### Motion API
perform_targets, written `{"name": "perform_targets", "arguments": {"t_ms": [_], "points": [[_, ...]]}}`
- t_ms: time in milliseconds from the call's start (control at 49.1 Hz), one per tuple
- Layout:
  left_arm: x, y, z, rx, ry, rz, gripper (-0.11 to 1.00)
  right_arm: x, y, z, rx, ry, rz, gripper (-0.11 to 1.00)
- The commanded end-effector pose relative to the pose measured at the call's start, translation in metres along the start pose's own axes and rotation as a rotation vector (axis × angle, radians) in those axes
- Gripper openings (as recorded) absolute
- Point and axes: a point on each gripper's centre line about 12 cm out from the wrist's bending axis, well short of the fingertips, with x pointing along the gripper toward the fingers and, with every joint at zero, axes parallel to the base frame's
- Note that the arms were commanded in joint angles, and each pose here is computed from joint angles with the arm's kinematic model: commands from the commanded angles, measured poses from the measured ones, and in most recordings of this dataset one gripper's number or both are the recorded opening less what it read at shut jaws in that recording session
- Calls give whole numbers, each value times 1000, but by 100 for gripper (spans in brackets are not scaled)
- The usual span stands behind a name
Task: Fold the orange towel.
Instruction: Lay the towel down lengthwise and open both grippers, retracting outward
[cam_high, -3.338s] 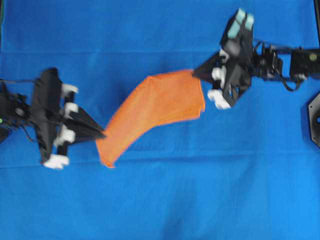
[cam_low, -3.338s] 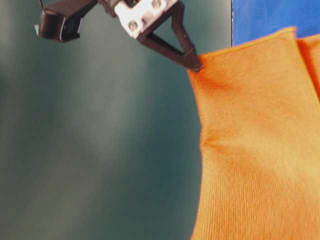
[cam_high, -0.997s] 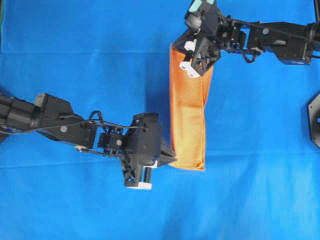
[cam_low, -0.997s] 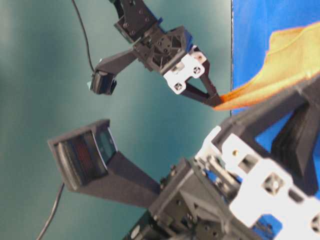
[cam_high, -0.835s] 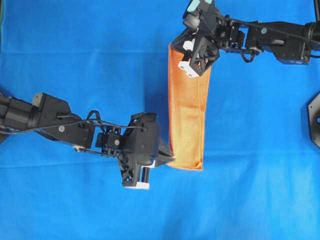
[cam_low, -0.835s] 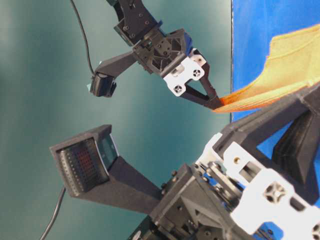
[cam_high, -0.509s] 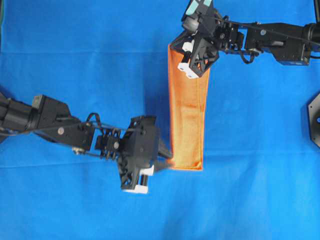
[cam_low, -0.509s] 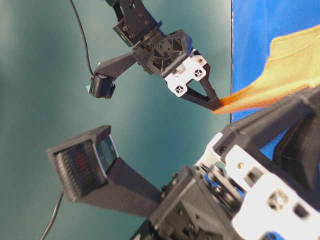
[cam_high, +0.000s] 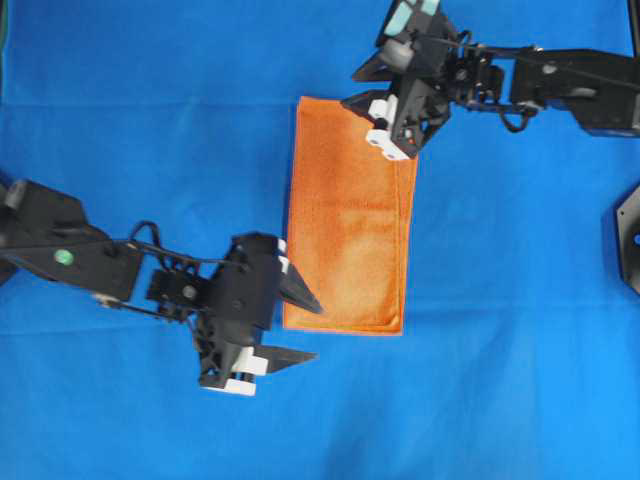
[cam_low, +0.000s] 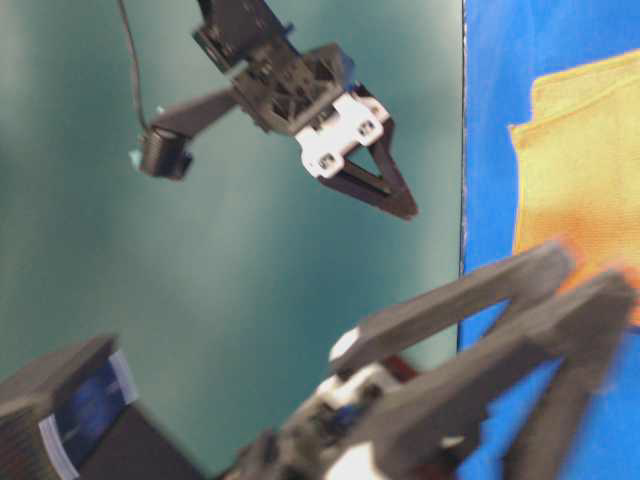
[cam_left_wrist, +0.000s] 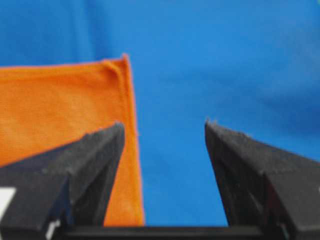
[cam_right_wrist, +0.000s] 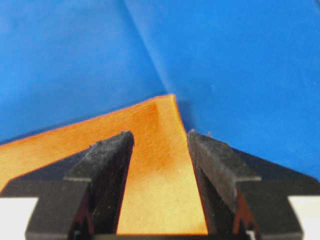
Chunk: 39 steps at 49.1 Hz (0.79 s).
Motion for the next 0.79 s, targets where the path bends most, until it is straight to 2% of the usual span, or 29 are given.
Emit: {"name": "perform_targets", "arguments": {"t_ms": [0, 163, 387, 529, 773], "points": [[-23, 10, 17, -12, -69, 19, 59, -21, 7, 13, -13, -58, 17, 54], [-50, 42, 8, -55, -103, 91, 59, -49, 14, 2, -15, -94, 43, 54], [-89, 79, -10, -105, -216, 196, 59, -88, 23, -16, 4, -190, 99, 54], [-116, 87, -24, -117, -284, 239, 59, -108, 32, -29, 20, -250, 147, 53], [-162, 79, -48, -118, -369, 249, 59, -123, 43, -57, 57, -263, 208, 53]]}}
